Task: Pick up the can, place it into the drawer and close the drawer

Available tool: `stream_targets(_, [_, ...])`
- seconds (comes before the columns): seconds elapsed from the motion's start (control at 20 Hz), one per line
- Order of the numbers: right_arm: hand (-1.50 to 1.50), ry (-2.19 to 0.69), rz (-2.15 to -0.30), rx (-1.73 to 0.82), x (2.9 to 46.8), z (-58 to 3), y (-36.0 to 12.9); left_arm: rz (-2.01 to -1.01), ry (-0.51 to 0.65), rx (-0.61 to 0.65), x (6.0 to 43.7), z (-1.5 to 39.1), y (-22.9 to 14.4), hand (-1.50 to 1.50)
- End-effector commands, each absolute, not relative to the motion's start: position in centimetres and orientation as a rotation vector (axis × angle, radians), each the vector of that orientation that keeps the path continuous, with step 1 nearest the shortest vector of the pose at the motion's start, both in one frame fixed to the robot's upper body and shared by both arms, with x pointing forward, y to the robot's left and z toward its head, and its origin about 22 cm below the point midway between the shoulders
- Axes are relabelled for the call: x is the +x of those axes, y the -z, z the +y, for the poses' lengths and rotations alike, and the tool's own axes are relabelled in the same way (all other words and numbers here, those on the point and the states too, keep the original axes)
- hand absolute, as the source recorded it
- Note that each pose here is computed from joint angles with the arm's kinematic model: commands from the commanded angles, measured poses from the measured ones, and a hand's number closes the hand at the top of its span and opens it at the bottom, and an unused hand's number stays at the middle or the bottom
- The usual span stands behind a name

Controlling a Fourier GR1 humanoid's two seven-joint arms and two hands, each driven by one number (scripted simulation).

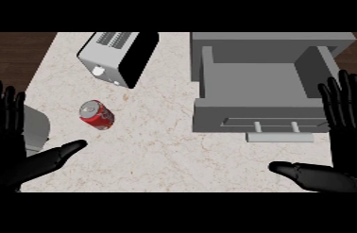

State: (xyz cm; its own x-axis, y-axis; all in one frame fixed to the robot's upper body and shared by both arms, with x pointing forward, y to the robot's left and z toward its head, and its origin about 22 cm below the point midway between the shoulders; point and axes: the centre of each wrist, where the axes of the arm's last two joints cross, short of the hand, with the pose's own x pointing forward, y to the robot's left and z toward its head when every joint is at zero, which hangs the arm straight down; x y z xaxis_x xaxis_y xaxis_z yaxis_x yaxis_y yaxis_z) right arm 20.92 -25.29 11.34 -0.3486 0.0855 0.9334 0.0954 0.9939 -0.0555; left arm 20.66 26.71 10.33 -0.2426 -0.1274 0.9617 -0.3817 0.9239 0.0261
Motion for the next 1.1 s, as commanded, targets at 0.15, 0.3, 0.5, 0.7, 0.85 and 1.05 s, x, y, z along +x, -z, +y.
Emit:
stream_targets(0.15, [-1.5, 0.055, -1.799, -0.167, 20.0, -26.0, -10.6, -1.632, -0.446, 0.484, 19.3, 26.3, -11.2, -1.5])
stream_targets(0.3, [-1.5, 0.077, -1.801, -0.153, 19.8, -27.6, -8.1, -1.644, -0.432, 0.468, 20.8, 25.1, -11.8, -1.5])
stream_targets(0.5, [-1.5, 0.056, -1.795, -0.146, 20.3, -26.7, -11.0, -1.656, -0.425, 0.482, 21.9, 25.9, -12.0, -1.5])
stream_targets(0.7, [-1.5, 0.088, -1.821, -0.172, 18.9, -28.7, -9.6, -1.611, -0.428, 0.468, 21.9, 26.3, -11.2, -1.5])
stream_targets(0.85, [-1.5, 0.073, -1.824, -0.172, 18.6, -26.5, -10.7, -1.596, -0.404, 0.464, 23.8, 26.4, -9.6, -1.5])
stream_targets(1.05, [-1.5, 0.102, -1.829, -0.154, 19.8, -26.9, -10.7, -1.56, -0.404, 0.474, 24.3, 24.9, -6.6, -1.5])
